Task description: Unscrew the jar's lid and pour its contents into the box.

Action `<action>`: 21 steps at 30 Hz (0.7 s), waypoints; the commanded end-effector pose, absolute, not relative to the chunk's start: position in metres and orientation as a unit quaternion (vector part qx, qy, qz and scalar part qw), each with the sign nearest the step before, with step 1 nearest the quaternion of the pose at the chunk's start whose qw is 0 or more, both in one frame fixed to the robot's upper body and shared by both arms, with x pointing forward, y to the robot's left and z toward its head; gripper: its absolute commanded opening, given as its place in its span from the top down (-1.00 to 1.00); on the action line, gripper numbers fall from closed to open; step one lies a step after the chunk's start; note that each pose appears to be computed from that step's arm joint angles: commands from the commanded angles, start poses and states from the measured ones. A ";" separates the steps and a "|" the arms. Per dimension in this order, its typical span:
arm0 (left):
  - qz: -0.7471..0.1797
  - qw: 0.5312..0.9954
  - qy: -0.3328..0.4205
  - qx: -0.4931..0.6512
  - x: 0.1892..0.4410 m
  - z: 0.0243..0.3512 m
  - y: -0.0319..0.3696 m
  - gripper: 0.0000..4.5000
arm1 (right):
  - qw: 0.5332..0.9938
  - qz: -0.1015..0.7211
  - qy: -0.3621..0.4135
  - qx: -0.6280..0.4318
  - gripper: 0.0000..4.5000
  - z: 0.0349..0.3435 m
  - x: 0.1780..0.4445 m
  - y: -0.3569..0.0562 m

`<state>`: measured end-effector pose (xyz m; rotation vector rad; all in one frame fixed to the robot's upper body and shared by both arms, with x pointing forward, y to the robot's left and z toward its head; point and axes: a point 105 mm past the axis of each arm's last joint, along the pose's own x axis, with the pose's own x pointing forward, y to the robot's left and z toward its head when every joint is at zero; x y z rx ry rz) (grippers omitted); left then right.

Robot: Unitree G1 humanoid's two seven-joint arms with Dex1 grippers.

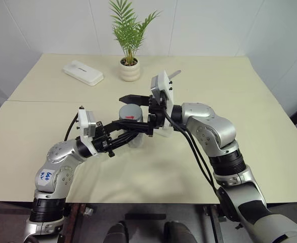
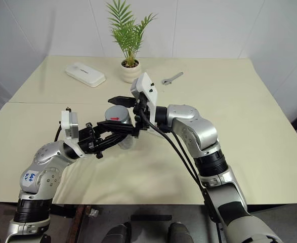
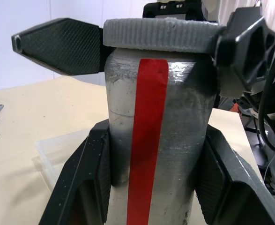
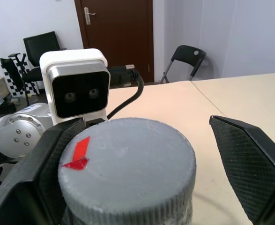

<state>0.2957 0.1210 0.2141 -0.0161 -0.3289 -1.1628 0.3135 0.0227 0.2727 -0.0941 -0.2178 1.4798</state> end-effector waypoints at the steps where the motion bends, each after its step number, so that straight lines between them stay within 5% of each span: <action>1: -0.558 0.812 -0.172 0.007 0.286 0.220 0.117 0.13 | 0.731 0.666 -0.140 -0.047 -0.98 0.293 0.313 0.020; 21: -0.539 0.820 -0.191 -0.008 0.287 0.219 0.117 0.13 | 0.744 0.659 -0.108 -0.017 -0.98 0.285 0.335 -0.037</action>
